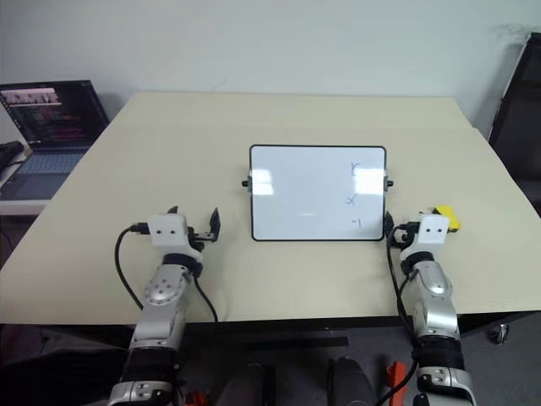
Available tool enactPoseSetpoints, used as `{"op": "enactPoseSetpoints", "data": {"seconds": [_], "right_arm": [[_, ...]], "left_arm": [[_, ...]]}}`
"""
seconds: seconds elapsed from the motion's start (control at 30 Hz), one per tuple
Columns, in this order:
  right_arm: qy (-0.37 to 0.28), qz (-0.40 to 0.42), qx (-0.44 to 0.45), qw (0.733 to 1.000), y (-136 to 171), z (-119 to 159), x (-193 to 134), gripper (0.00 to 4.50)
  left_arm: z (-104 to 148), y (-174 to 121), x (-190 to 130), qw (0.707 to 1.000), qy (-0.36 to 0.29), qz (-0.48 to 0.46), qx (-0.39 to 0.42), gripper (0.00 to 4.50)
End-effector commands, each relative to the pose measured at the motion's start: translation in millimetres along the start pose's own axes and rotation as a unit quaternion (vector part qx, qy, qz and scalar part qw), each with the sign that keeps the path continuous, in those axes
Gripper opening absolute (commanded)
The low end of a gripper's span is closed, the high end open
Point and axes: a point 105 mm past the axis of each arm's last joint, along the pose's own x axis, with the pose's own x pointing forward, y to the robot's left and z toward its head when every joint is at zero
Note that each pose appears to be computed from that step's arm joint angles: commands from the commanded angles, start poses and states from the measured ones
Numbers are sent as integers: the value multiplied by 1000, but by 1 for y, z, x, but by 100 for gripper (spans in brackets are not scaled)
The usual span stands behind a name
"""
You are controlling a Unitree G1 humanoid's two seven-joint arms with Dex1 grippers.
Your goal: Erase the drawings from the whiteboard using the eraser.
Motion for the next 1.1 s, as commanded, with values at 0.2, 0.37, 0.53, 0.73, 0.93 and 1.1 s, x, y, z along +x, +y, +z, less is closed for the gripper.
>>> {"op": "enactPoseSetpoints", "data": {"seconds": [0.2,0.37,0.53,0.73,0.93,1.1], "right_arm": [[-24,-5,12,1000,4,7,8,445],[-29,-15,2,999,-6,8,9,445],[-34,-26,-2,999,-16,11,12,445],[-44,-27,-8,999,-22,21,21,445],[-37,-24,-12,999,-25,18,19,445],[-41,-29,-13,999,-32,21,14,445]], "left_arm": [[12,-2,8,1000,-18,-15,-8,450],[9,-15,14,999,-17,-30,-13,450],[6,-27,16,999,-16,-33,-24,450],[2,-37,13,999,-8,-38,-30,450],[1,-33,7,998,-6,-43,-38,450],[27,-1,3,994,-53,-60,-78,450]]}}
